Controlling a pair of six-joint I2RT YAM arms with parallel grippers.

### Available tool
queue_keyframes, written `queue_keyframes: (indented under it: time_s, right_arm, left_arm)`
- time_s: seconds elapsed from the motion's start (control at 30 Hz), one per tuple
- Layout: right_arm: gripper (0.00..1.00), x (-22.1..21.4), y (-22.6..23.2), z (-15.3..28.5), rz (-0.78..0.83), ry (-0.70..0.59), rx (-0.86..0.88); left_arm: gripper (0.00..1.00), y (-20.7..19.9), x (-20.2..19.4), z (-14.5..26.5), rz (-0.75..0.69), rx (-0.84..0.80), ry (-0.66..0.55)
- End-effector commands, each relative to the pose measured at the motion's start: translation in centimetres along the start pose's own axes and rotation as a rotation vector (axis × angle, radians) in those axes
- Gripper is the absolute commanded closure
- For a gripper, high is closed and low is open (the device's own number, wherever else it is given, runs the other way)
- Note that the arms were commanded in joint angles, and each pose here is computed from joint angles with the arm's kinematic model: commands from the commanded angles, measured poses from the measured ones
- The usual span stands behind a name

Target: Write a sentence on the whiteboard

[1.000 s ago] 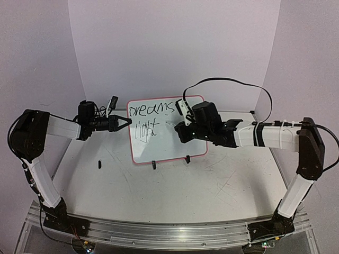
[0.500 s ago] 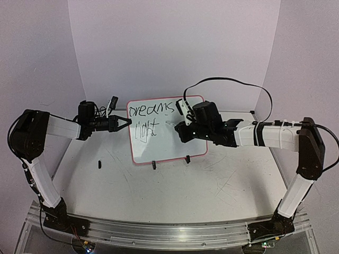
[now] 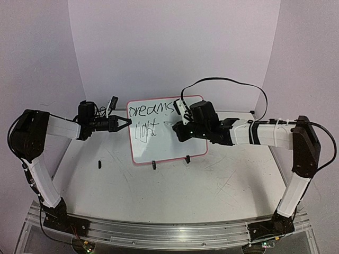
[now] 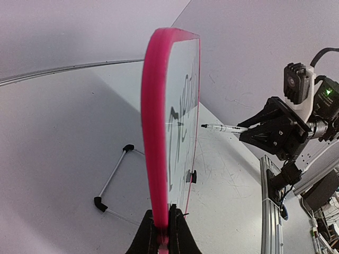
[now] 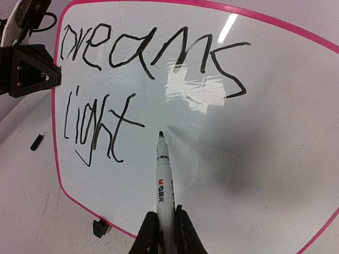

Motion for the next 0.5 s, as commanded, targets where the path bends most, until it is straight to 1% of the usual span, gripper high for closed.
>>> queue_keyframes:
  time_s: [0.0, 0.2, 0.47]
  right_arm:
    - [1.00, 1.9, -0.4, -0.4, -0.014, -0.052, -0.036]
    - [1.00, 2.0, -0.7, -0.9, -0.021, -0.056, -0.060]
    - [1.00, 0.8, -0.6, -0.8, -0.019, -0.017, -0.047]
  left_arm:
    - [1.00, 0.6, 1.2, -0.3, -0.079, 0.080, -0.028]
    - [1.00, 0.7, 1.1, -0.3, -0.077, 0.078, -0.024]
    - [1.00, 0.7, 1.1, -0.3, -0.078, 0.075, -0.023]
Point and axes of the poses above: each gripper's point midway between its finger pads, its own z axis back along the fingers, its own y axis along the line the jaws close on, x = y × z, the point moved 5 cm from there along z, back along the fingers
